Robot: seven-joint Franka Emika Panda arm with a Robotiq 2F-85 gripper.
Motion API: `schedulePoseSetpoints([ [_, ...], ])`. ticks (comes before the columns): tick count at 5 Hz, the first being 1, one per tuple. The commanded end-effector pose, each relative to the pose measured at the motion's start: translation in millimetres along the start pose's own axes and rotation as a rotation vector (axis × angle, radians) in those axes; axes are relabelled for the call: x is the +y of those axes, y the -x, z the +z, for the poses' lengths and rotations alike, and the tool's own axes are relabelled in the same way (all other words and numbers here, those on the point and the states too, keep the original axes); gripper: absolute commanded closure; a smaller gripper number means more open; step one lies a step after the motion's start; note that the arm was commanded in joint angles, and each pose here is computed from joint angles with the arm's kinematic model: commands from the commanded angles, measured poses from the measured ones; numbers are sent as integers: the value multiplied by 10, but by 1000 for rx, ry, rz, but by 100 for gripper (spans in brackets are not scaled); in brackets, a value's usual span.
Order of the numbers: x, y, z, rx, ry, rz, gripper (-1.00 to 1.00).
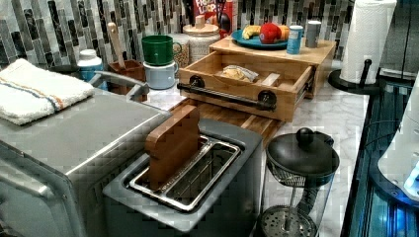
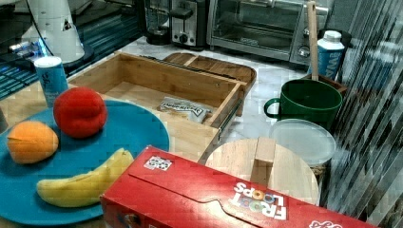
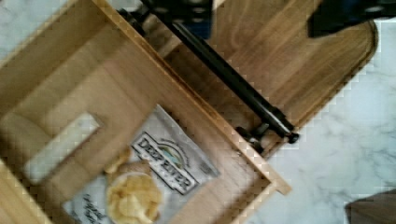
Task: Close the drawer.
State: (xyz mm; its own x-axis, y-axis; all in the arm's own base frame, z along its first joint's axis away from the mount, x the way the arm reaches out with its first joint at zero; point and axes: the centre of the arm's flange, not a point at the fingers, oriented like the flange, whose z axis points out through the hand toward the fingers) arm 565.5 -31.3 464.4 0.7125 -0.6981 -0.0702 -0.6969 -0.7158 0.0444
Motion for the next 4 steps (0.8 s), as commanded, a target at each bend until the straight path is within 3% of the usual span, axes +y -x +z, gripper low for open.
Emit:
schedulePoseSetpoints([
  [1, -652, 726, 372, -52, -49, -225, -100],
  [2, -585, 857, 583, -33, -65, -318, -100],
  [3, -516, 900, 886, -36, -57, -394, 100],
  [4, -527, 904, 1154, -47, -28, -461, 100],
])
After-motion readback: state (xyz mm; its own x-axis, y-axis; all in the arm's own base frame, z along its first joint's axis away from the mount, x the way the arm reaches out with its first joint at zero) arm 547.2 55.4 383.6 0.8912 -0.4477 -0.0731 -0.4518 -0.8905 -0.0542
